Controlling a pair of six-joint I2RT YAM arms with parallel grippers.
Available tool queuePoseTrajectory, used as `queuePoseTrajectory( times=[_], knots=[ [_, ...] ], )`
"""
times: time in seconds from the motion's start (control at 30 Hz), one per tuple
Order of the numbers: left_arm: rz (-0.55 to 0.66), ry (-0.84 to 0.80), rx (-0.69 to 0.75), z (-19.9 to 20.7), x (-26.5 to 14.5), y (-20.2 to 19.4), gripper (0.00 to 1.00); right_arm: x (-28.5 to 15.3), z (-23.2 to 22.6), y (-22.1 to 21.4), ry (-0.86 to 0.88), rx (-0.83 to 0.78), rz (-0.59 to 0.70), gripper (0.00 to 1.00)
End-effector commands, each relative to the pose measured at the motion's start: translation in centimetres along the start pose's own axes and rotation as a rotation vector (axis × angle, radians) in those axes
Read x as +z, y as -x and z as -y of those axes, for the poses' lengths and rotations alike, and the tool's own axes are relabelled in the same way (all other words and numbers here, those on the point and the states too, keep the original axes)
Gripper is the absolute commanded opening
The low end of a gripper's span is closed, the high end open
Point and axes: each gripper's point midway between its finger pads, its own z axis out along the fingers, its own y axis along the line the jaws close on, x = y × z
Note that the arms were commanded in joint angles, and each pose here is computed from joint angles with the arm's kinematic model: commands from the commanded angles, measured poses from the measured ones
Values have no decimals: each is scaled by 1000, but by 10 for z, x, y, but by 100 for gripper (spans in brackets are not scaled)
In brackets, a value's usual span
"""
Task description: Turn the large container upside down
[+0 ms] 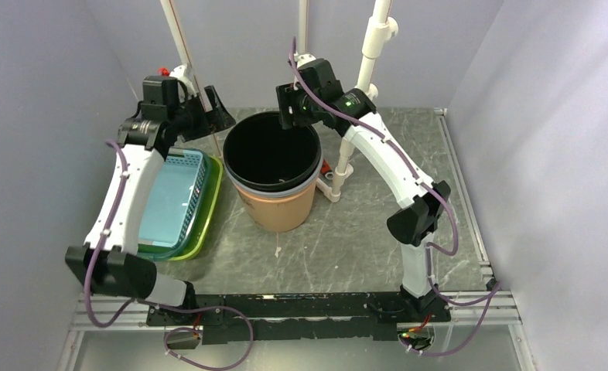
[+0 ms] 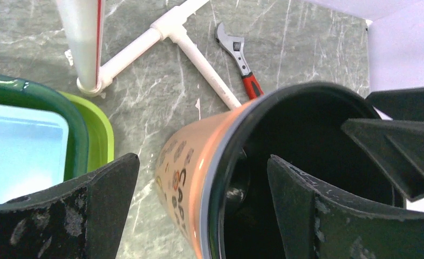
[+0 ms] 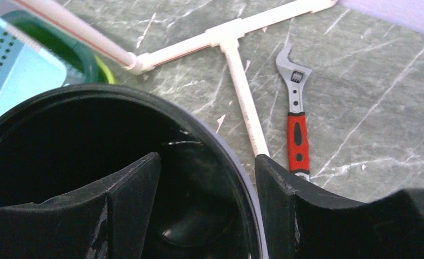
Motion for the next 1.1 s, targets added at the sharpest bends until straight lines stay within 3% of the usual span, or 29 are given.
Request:
queuePoseTrajectory(
  times=[0.0, 0.27, 0.4, 0.63, 0.83, 1.07],
  knots=[
    [74, -14, 52, 7, -46, 2, 94, -67, -26, 38, 158, -55, 110, 70],
    [1, -123, 14, 23, -73, -34, 94, -109, -60, 17, 245, -218, 84, 73],
    [-48, -179, 0, 30, -80, -49, 94, -136, -84, -16, 321, -278, 24, 70],
    [-43, -113, 1, 20, -86, -51, 94, -172, -104, -96, 430, -334, -74, 65],
    [-4, -66, 10, 13, -89, -44, 94, -173, -97, -122, 432, -300, -94, 64],
    [38, -101, 22, 19, -89, -36, 94, -132, -106, -133, 408, -341, -165, 61]
  ],
)
